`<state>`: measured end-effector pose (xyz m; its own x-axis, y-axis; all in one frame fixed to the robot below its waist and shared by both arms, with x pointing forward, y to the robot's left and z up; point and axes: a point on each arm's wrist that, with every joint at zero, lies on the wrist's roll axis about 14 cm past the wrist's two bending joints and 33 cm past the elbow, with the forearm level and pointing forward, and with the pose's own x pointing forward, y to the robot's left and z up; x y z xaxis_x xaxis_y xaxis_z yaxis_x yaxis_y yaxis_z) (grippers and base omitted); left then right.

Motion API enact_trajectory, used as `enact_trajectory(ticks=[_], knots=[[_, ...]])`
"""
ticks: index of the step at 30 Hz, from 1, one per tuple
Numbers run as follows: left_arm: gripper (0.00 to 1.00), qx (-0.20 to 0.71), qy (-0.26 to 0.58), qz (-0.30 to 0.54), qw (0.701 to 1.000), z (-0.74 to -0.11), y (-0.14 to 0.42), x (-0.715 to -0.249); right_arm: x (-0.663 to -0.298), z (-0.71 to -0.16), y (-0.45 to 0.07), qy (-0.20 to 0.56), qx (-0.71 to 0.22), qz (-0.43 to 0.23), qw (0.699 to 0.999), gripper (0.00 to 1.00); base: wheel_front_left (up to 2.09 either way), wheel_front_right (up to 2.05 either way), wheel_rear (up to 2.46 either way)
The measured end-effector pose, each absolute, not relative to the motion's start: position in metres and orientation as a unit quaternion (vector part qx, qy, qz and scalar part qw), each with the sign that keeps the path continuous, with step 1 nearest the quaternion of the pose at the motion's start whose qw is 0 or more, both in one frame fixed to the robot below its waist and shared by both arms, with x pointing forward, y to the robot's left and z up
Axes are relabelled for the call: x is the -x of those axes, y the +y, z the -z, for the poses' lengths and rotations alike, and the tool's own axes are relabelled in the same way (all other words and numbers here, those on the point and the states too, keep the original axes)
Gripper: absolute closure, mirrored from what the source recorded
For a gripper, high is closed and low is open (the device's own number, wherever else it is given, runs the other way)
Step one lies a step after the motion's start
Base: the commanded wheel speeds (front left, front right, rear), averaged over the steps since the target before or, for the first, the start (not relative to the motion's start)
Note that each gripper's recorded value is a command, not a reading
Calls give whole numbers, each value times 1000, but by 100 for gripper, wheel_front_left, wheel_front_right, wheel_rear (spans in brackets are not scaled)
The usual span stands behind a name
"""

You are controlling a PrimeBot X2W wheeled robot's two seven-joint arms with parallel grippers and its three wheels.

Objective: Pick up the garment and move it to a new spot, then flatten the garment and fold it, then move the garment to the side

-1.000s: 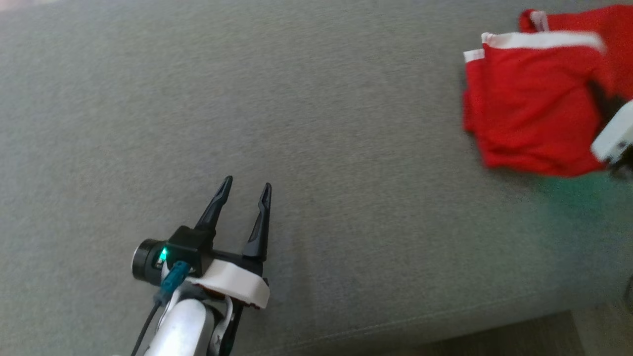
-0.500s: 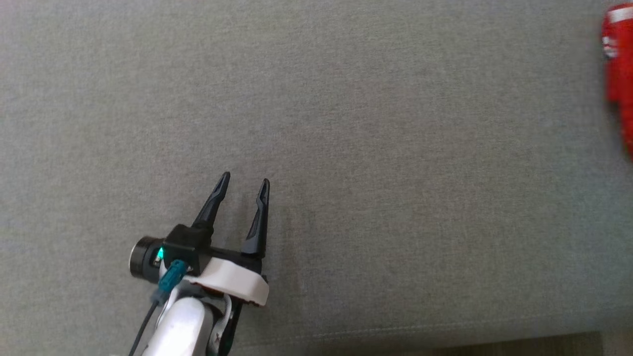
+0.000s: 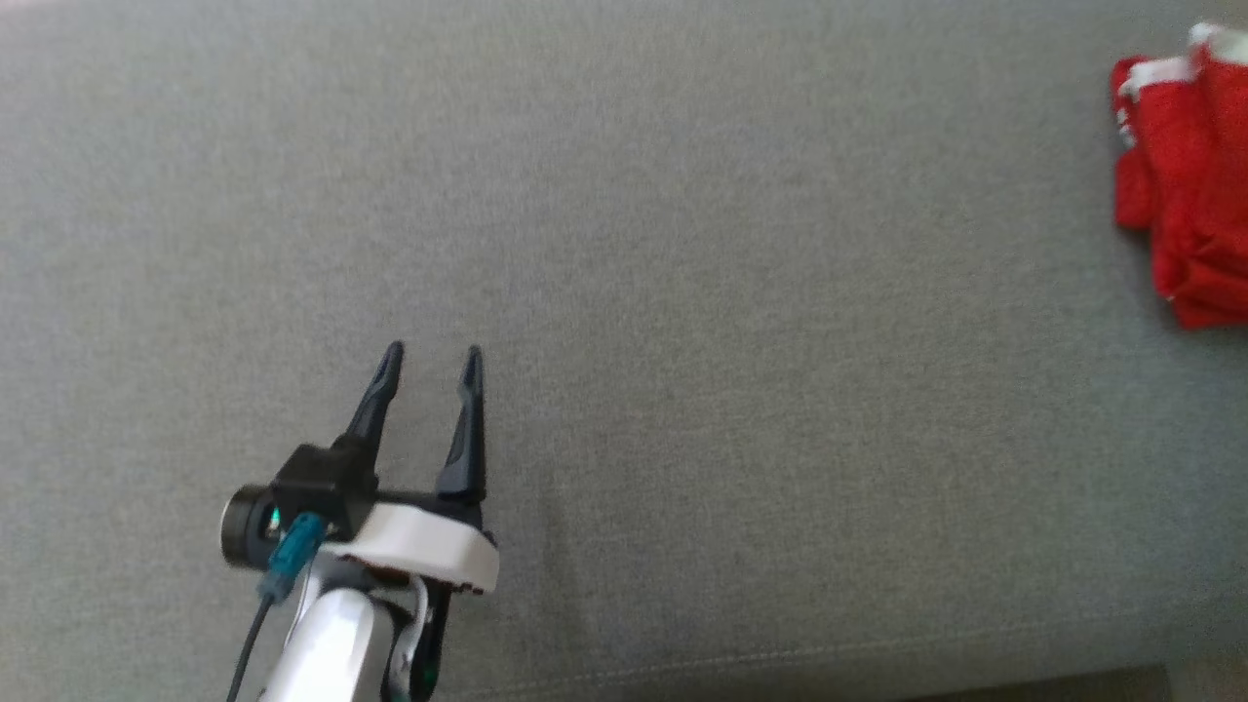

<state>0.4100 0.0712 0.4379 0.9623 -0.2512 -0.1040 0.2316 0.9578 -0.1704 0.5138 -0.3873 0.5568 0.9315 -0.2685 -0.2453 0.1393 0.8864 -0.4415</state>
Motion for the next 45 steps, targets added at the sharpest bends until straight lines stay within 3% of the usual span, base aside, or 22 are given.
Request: enact_trajectory(ticks=[4,9,21,36,37,45], knots=[[0,86,57,99,990,-448,83,-395,-492,-572,-339,75,174,62,980,0,0,0,0],[0,79,48,62,994,-456,103,-380,-453,-556,-287,41,122,21,991,0,0,0,0],[0,38,63,1,997,-445,146,-336,-369,-479,-174,26,26,-68,997,0,0,0,0],[0,23,38,19,999,-459,142,-331,-343,-459,-164,38,2,-62,997,0,0,0,0],[100,23,39,21,999,-458,141,-330,-341,-458,-166,39,-1,-59,998,100,0,0,0],[100,40,107,18,993,-420,140,-307,-328,-430,-171,88,-21,-46,995,100,0,0,0]])
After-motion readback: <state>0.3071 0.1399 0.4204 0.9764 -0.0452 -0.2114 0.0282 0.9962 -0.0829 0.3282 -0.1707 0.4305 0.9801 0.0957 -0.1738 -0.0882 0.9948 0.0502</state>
